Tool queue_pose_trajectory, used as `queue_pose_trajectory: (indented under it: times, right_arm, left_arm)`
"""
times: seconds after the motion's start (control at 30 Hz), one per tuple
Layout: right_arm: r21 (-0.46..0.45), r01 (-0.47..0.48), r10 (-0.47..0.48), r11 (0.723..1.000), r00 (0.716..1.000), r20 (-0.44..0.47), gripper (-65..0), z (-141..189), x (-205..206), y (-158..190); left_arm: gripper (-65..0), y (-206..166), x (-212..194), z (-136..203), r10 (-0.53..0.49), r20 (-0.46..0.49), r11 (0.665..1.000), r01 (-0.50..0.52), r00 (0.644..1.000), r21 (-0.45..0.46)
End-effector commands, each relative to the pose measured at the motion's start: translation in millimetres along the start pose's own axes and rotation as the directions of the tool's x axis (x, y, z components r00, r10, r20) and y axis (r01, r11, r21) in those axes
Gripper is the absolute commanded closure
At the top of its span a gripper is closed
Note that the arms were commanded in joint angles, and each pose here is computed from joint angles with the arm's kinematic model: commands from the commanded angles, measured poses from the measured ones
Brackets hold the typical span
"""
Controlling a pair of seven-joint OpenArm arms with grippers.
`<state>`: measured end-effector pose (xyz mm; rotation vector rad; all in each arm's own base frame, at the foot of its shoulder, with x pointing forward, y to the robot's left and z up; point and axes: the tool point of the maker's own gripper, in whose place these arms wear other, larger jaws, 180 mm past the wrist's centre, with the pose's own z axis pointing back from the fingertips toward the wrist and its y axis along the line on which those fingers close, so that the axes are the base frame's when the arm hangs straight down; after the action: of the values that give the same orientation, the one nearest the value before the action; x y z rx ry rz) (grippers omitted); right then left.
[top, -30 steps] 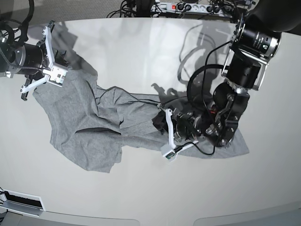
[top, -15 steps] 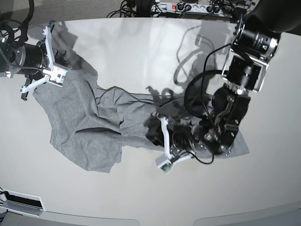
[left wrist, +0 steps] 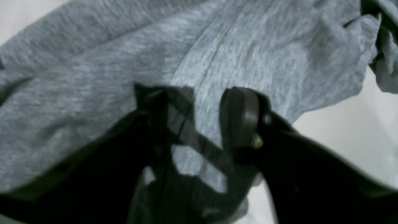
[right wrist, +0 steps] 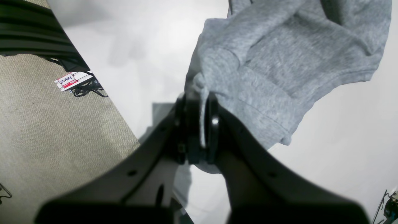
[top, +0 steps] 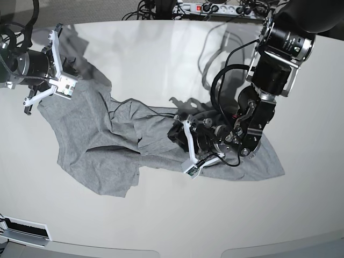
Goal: Layout the t-shirt on the table in an organized manner, then fold the t-shirt properly
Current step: 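Reach the left gripper into the shirt middle and grasp the fabric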
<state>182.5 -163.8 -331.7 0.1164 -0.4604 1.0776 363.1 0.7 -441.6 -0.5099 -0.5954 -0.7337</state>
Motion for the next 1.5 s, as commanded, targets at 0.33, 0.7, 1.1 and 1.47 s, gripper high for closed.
queue_pose_trajectory:
  times: [0.33, 0.7, 1.1, 1.47]
  right_arm:
    - [-0.022, -0.012, 0.013, 1.0, 1.0, 0.011, 0.0, 5, 4, -7]
    - [-0.024, -0.013, 0.014, 1.0, 1.0, 0.009, 0.0, 5, 3, -8]
    - [-0.023, -0.013, 0.013, 1.0, 1.0, 0.012, 0.0, 5, 4, -8]
    - [-0.024, -0.013, 0.014, 1.0, 1.0, 0.018, 0.0, 5, 5, -8]
  left_arm:
    - [0.0, 0, 57, 18, -0.039, 0.065, 0.999, 0.042, 0.997, -0.033]
    - [0.0, -18, 95, 37, -0.142, 0.129, 0.989, 0.147, 0.981, -0.029]
    - [-28.4, -19, 33, -4, 0.005, 0.059, 0.998, -0.001, 0.998, -0.062]
    - [0.0, -1, 11, -11, 0.04, 0.019, 0.999, -0.04, 0.999, 0.011]
